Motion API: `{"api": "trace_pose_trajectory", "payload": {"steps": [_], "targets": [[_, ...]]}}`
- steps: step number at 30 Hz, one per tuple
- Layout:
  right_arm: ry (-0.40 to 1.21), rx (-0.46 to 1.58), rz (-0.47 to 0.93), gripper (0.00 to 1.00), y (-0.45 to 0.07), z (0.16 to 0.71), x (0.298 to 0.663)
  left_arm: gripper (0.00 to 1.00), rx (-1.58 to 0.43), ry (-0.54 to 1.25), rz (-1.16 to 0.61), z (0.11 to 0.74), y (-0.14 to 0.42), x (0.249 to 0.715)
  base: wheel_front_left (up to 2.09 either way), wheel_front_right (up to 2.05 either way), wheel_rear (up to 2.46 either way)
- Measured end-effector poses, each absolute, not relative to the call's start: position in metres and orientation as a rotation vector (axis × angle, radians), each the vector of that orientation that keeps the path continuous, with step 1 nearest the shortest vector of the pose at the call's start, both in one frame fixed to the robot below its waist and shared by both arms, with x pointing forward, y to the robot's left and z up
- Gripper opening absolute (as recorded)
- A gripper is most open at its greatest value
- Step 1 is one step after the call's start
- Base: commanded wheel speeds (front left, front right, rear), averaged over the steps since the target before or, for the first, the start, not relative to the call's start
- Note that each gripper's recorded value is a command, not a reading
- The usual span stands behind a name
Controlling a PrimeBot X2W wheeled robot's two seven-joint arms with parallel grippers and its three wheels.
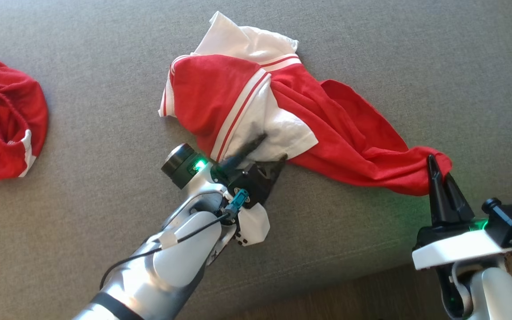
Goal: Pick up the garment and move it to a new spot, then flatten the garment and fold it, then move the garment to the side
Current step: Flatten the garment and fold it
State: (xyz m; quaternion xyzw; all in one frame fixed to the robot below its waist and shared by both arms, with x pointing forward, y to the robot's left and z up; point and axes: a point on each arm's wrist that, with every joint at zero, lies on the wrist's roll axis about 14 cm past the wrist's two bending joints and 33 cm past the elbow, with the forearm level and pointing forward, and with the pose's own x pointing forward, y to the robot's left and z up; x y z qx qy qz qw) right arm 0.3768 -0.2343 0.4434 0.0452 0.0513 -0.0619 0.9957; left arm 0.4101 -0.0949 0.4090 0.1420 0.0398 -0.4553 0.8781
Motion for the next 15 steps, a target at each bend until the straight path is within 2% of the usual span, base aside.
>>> {"api": "trace_pose_trajectory", "payload": {"steps": [1, 2, 3, 11, 12, 13, 15], "targets": [[0.1, 0.091, -0.123, 0.0, -0.234, 0.444, 0.378, 0.29, 0.289, 0.083, -0.95, 0.41, -0.095, 0.41, 0.0, 0.0, 0.0], [0.099, 0.092, -0.122, 0.0, -0.234, 0.444, 0.378, 0.08, 0.285, 0.083, -0.951, 0.411, -0.095, 0.41, 0.0, 0.0, 0.0], [0.098, 0.092, -0.121, 0.0, -0.234, 0.444, 0.379, 0.0, 0.283, 0.085, -0.95, 0.411, -0.095, 0.41, 0.0, 0.0, 0.0], [0.099, 0.093, -0.121, 0.0, -0.233, 0.444, 0.378, 0.0, 0.309, 0.047, -0.957, 0.418, -0.095, 0.411, 0.0, 0.0, 0.0], [0.1, 0.093, -0.121, 0.0, -0.234, 0.444, 0.378, 0.24, 0.316, 0.026, -0.972, 0.421, -0.099, 0.41, 0.0, 0.0, 0.0], [0.101, 0.092, -0.121, 0.0, -0.234, 0.443, 0.378, 1.0, 0.33, 0.01, -0.993, 0.423, -0.103, 0.406, 0.0, 0.0, 0.0], [0.105, 0.092, -0.122, 0.0, -0.234, 0.442, 0.378, 1.0, 0.36, -0.012, -1.035, 0.421, -0.109, 0.398, 0.0, 0.0, 0.0]]}}
